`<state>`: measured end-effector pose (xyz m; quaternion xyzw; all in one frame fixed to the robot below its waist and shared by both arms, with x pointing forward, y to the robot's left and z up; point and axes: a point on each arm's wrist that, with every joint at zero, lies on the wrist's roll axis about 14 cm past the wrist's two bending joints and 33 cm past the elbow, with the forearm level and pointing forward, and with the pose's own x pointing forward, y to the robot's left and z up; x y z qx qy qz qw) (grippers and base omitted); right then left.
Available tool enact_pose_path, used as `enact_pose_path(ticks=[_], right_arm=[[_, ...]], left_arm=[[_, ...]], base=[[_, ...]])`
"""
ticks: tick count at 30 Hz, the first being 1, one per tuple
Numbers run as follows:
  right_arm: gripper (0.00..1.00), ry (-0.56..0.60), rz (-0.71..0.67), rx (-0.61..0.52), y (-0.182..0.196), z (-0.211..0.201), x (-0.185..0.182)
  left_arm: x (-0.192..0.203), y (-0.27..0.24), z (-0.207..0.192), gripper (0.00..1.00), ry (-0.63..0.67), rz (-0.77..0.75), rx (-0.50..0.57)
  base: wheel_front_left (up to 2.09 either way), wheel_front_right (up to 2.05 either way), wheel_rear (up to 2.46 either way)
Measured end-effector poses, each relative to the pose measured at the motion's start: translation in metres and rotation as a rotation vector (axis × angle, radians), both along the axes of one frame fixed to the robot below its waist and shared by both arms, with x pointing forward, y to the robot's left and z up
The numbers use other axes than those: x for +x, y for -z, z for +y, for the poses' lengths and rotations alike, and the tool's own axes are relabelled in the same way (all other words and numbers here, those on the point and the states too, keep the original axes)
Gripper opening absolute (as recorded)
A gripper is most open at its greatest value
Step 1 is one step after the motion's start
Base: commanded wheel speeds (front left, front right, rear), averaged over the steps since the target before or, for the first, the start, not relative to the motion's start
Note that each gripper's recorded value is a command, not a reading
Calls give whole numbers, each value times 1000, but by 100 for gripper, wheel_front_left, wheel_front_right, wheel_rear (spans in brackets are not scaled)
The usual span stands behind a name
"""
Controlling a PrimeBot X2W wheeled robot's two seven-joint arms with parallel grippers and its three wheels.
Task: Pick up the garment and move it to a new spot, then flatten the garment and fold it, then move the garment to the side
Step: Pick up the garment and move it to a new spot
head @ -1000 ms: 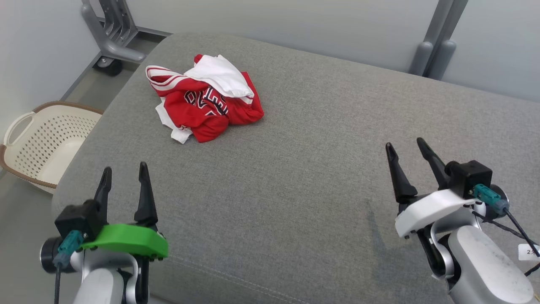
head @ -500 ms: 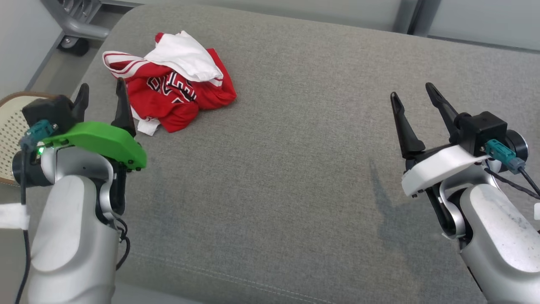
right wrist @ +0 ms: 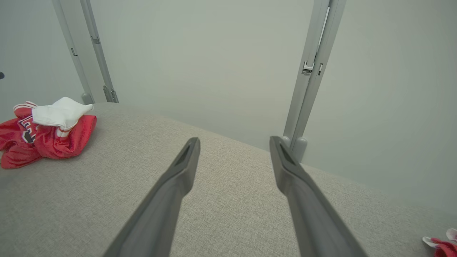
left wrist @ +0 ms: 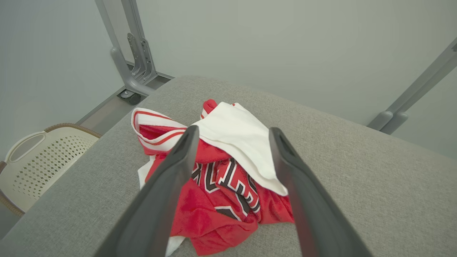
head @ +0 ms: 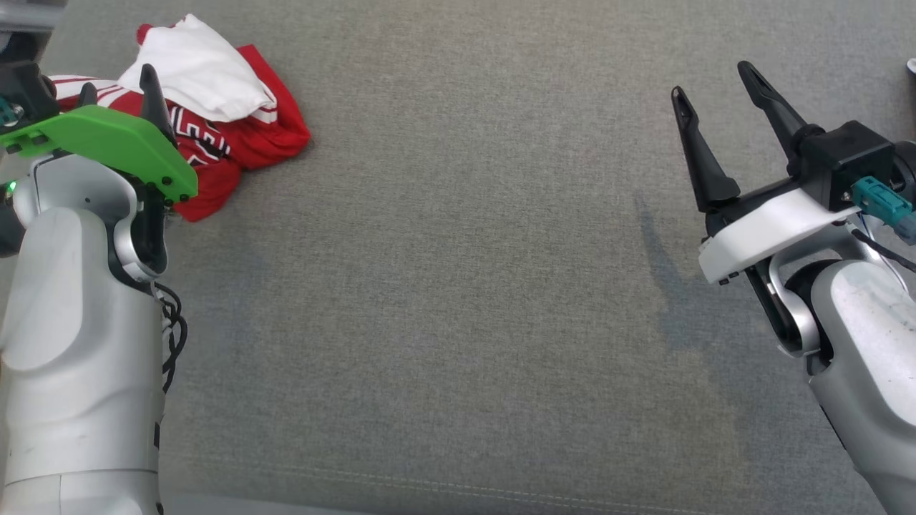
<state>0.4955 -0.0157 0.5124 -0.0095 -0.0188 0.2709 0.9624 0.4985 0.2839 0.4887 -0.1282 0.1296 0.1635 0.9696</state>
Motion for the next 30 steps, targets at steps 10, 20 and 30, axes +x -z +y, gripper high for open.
enact_pose_path(ticks=[10, 20, 30], right_arm=[[100, 58, 37, -35, 23, -30, 18], [100, 65, 73, -43, 40, -36, 22], [100, 84, 76, -47, 43, -45, 27]], left_arm=[[24, 73, -17, 100, 18, 186, -31], [26, 116, -15, 100, 7, 322, -18], [37, 127, -17, 33, 18, 345, 24]], base=[[0, 0, 0], [0, 0, 0], [0, 0, 0]])
